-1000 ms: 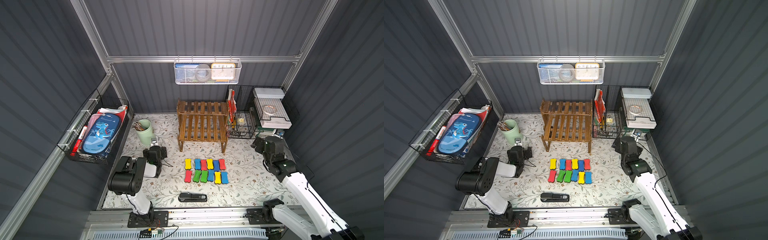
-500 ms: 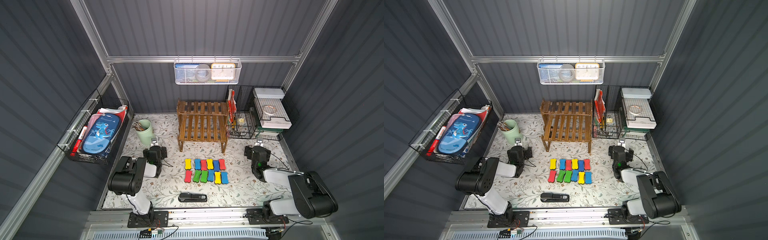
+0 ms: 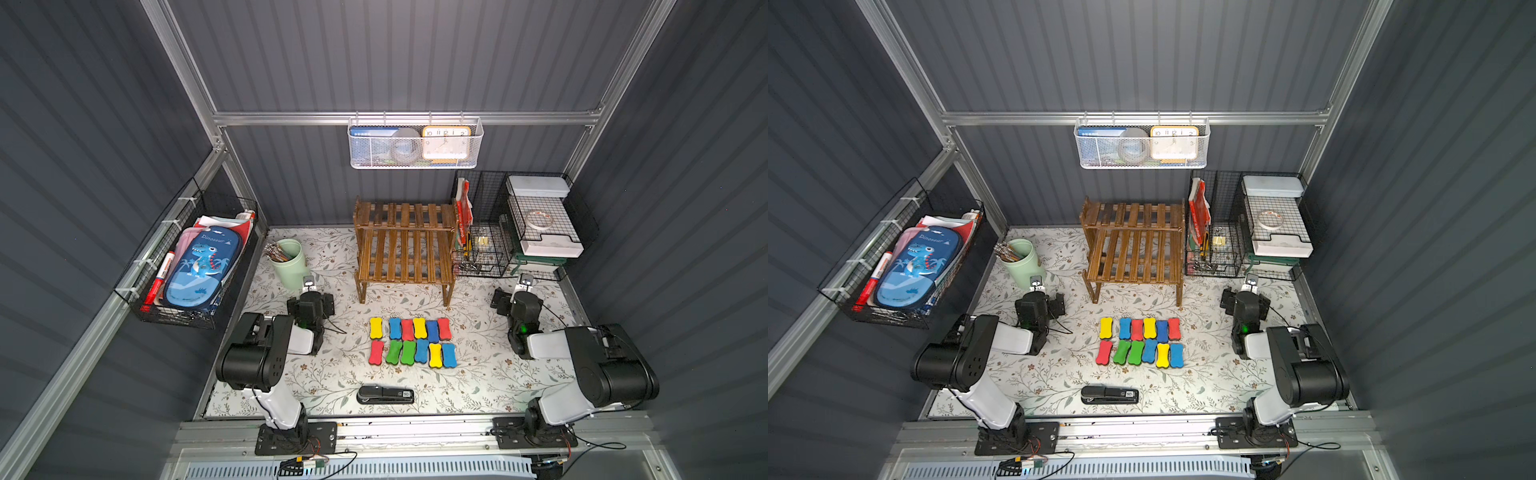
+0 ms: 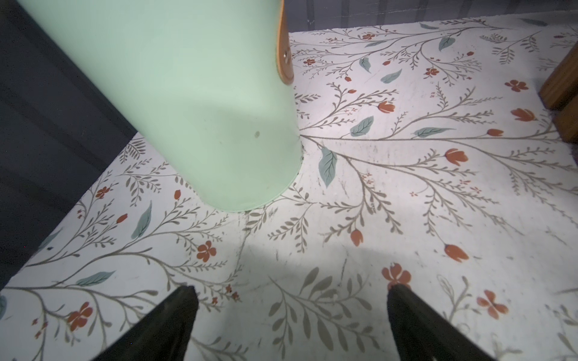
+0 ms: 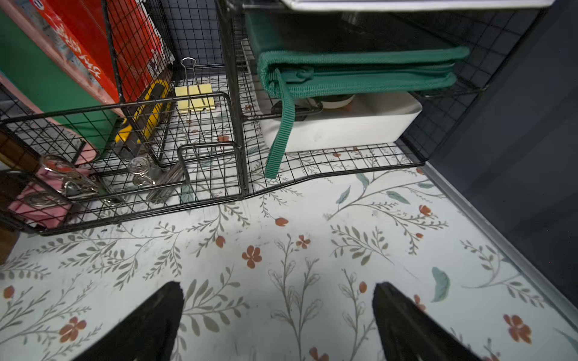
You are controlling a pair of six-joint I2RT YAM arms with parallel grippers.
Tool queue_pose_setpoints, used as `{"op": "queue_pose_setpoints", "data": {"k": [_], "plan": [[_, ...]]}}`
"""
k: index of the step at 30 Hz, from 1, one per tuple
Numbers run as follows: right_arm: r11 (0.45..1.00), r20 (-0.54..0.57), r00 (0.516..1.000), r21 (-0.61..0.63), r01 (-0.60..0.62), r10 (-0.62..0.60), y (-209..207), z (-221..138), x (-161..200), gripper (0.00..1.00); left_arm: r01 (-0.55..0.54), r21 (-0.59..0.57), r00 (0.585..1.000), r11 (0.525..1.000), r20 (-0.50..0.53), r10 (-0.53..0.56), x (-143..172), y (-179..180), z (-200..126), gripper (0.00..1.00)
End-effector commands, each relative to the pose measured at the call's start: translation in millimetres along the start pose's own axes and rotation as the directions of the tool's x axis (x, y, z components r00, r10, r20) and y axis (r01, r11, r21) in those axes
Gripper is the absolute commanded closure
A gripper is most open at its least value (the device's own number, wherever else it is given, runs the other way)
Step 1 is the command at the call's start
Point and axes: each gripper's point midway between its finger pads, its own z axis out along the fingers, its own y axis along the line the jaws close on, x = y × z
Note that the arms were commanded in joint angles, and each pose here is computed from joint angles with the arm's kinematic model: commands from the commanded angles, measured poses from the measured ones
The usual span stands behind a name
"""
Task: Remove the whiteboard erasers from the shelf
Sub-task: Reset both arms
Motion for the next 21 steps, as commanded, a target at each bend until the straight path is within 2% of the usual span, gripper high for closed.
{"op": "queue_pose_setpoints", "data": {"k": [1,3,8,21], "plan": [[0.999,0.068,0.997,0.003,-0.047,0.047,-0.1,2.4,-15.8,0.01,0.017,0.003,1.000,1.000,0.015,-0.017,-7.5,-1.8,1.1,0.01],[0.999,0.090,0.995,-0.006,-0.041,0.041,0.9,2.4,-18.8,0.01,0.016,0.003,1.000,1.000,0.015,-0.016,-7.5,-1.8,1.1,0.01],[0.999,0.047,0.998,0.007,-0.043,0.043,-0.7,2.3,-16.0,0.01,0.017,0.003,1.000,1.000,0.016,-0.017,-7.7,-1.7,1.1,0.01],[0.999,0.073,0.996,0.005,-0.046,0.045,-0.9,3.0,-17.1,0.01,0.016,0.004,1.000,1.000,0.017,-0.017,-8.2,-1.9,1.2,0.01]]}}
